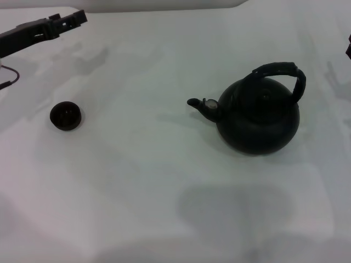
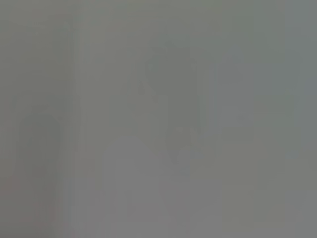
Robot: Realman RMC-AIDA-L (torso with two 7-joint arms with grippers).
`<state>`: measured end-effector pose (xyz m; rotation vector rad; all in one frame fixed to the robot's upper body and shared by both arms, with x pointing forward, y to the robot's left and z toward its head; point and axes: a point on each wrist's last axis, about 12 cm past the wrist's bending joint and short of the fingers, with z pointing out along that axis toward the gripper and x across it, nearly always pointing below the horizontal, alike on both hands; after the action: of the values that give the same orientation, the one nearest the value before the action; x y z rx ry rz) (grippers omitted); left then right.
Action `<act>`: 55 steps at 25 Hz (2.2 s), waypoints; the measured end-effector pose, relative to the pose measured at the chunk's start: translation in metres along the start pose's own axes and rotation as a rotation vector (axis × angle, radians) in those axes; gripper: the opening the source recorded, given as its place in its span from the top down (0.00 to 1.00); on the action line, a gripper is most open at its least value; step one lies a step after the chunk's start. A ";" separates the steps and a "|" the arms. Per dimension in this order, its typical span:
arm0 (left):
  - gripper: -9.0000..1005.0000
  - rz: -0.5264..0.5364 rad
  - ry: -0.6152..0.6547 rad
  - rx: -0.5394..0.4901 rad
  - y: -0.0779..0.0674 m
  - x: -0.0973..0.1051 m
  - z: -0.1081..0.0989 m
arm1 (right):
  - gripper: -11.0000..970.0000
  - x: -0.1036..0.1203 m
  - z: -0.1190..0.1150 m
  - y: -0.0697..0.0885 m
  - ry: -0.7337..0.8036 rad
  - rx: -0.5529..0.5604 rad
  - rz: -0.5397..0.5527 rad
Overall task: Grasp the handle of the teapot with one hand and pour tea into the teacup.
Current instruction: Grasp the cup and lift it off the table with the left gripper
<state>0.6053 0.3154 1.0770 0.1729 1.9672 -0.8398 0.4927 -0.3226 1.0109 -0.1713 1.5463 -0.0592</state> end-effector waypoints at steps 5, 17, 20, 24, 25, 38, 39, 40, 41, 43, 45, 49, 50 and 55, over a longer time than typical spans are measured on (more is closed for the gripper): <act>0.12 -0.015 0.061 -0.009 0.001 -0.024 0.008 | 0.11 0.001 -0.001 -0.001 0.006 0.001 -0.006; 0.12 -0.032 0.277 0.042 -0.018 -0.057 0.026 | 0.11 0.003 -0.003 -0.003 0.017 0.001 -0.010; 0.12 -0.030 0.297 0.048 -0.020 -0.056 0.026 | 0.11 0.003 -0.002 -0.002 0.022 0.000 -0.011; 0.12 -0.036 0.279 0.054 -0.019 -0.051 0.021 | 0.11 0.003 -0.001 -0.002 0.021 -0.003 -0.011; 0.12 -0.037 0.278 0.054 -0.019 -0.050 0.020 | 0.12 0.003 -0.001 -0.002 0.022 -0.003 -0.011; 0.12 -0.052 0.309 0.047 -0.017 -0.044 0.012 | 0.12 0.003 -0.002 -0.003 0.017 0.001 -0.016; 0.12 -0.057 0.312 0.049 -0.018 -0.044 0.012 | 0.12 0.002 -0.003 -0.005 0.012 0.008 -0.016; 0.12 -0.059 0.313 0.050 -0.018 -0.045 0.010 | 0.12 0.002 -0.004 -0.006 0.007 0.015 -0.015; 0.12 -0.054 0.309 0.055 -0.019 -0.047 0.009 | 0.12 0.001 -0.004 -0.008 0.000 0.021 -0.014; 0.12 -0.039 0.305 0.054 -0.019 -0.051 0.003 | 0.12 -0.001 -0.006 -0.009 -0.019 0.029 -0.012; 0.12 -0.029 0.313 0.036 -0.018 -0.055 -0.003 | 0.12 -0.001 -0.007 -0.009 -0.021 0.029 -0.012; 0.12 -0.011 0.357 0.007 -0.017 -0.059 -0.010 | 0.12 0.003 -0.005 -0.008 0.013 0.021 -0.013; 0.12 -0.008 0.383 -0.001 -0.018 -0.064 -0.017 | 0.12 0.003 -0.005 -0.007 0.018 0.018 -0.013; 0.12 -0.008 0.434 -0.015 -0.025 -0.073 -0.028 | 0.12 0.004 -0.005 -0.006 0.021 0.016 -0.012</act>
<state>0.6130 0.3292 1.1573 0.3631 2.3778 -0.8435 0.4883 -0.3296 1.0080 -0.1678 1.5651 -0.0836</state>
